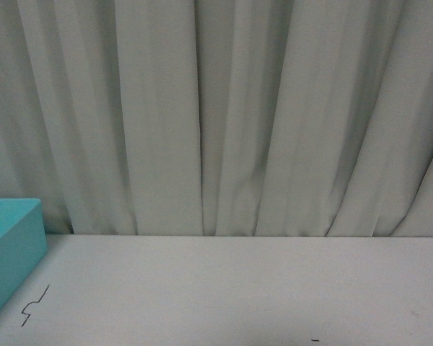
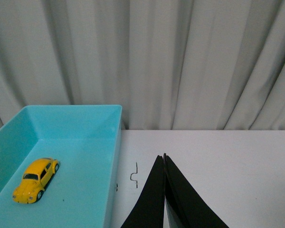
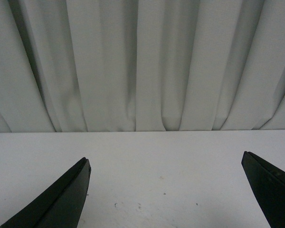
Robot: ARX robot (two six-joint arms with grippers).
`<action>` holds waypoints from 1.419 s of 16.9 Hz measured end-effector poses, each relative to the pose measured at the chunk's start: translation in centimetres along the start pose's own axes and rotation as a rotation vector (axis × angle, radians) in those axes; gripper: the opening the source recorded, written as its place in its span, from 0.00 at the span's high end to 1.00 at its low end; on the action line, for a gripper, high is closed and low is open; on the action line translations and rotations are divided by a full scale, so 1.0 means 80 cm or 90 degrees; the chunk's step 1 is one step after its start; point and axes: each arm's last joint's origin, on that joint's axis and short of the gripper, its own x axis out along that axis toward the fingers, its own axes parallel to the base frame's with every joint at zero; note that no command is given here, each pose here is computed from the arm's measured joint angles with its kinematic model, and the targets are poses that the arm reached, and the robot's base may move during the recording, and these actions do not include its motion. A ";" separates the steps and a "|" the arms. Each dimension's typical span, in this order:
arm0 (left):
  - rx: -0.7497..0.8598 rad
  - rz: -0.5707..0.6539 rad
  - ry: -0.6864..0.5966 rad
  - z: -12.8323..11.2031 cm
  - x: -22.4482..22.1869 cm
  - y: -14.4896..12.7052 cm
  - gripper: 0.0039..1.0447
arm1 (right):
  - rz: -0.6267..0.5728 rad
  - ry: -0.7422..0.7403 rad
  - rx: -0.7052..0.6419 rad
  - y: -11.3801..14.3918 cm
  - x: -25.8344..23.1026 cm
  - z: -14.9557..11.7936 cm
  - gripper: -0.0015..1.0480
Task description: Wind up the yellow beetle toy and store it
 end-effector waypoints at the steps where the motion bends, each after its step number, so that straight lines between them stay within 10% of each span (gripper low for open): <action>1: 0.000 0.000 -0.004 0.001 0.000 0.000 0.99 | 0.000 0.000 0.000 0.000 0.000 0.000 0.06; 8: 0.000 -0.001 -0.003 0.001 0.000 0.000 0.99 | 0.000 0.000 0.000 0.000 0.000 0.000 0.06; 19: 0.000 -0.001 -0.003 0.001 0.000 0.000 0.06 | 0.000 0.000 0.000 0.000 0.000 0.000 0.06; 24: 0.000 -0.001 -0.003 0.001 0.000 0.000 0.06 | 0.000 0.000 0.000 0.000 0.000 0.000 0.06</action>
